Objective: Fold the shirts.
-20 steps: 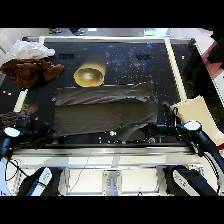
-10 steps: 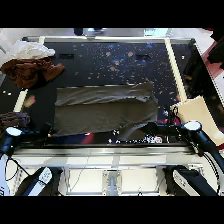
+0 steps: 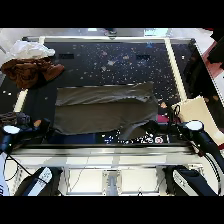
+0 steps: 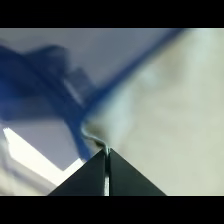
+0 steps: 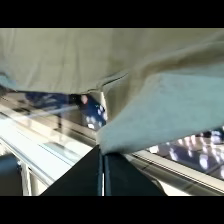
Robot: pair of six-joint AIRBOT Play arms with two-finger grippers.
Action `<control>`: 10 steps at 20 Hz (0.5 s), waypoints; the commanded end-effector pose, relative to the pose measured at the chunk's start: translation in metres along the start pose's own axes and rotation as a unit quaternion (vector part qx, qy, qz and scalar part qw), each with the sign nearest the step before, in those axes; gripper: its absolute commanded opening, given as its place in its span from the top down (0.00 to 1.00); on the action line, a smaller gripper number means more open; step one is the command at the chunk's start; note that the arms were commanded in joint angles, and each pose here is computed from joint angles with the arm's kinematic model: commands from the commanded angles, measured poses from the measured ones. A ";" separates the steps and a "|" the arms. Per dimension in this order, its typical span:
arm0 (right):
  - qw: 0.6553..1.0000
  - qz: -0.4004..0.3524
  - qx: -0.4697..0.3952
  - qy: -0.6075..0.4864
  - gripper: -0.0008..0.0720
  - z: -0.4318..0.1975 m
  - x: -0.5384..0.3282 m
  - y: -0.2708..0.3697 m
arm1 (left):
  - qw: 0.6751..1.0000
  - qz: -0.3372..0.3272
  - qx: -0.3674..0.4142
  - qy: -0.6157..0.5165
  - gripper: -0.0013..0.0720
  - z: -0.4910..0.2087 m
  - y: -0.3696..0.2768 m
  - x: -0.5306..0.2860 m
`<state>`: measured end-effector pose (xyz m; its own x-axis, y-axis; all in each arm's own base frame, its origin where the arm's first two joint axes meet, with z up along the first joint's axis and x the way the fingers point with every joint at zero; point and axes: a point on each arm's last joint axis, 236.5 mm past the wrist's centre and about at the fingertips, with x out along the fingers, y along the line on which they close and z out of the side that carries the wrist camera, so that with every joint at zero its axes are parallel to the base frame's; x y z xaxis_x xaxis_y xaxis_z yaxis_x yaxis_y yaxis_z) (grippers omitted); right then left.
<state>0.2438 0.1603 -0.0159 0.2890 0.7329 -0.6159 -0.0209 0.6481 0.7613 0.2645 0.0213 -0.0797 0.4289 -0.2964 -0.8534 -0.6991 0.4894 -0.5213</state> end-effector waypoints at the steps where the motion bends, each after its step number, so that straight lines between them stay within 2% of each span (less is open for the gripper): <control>1: 0.999 -0.026 -0.032 0.026 0.95 -0.007 -0.017 0.008 | 0.991 -0.100 0.085 0.001 0.97 0.004 -0.065 -0.027; 5: 0.994 -0.092 -0.052 0.035 0.95 -0.006 -0.044 0.004 | 0.975 -0.153 0.149 -0.067 0.97 0.026 -0.118 -0.078; 10: 0.991 -0.100 -0.092 -0.008 0.96 0.025 -0.069 0.032 | 0.956 -0.179 0.198 -0.124 0.97 0.035 -0.152 -0.123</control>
<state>0.2380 0.1328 0.0359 0.2777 0.6154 -0.7377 -0.1155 0.7837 0.6103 0.3336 0.0141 0.0744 0.7185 -0.3280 -0.6133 -0.3028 0.6464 -0.7003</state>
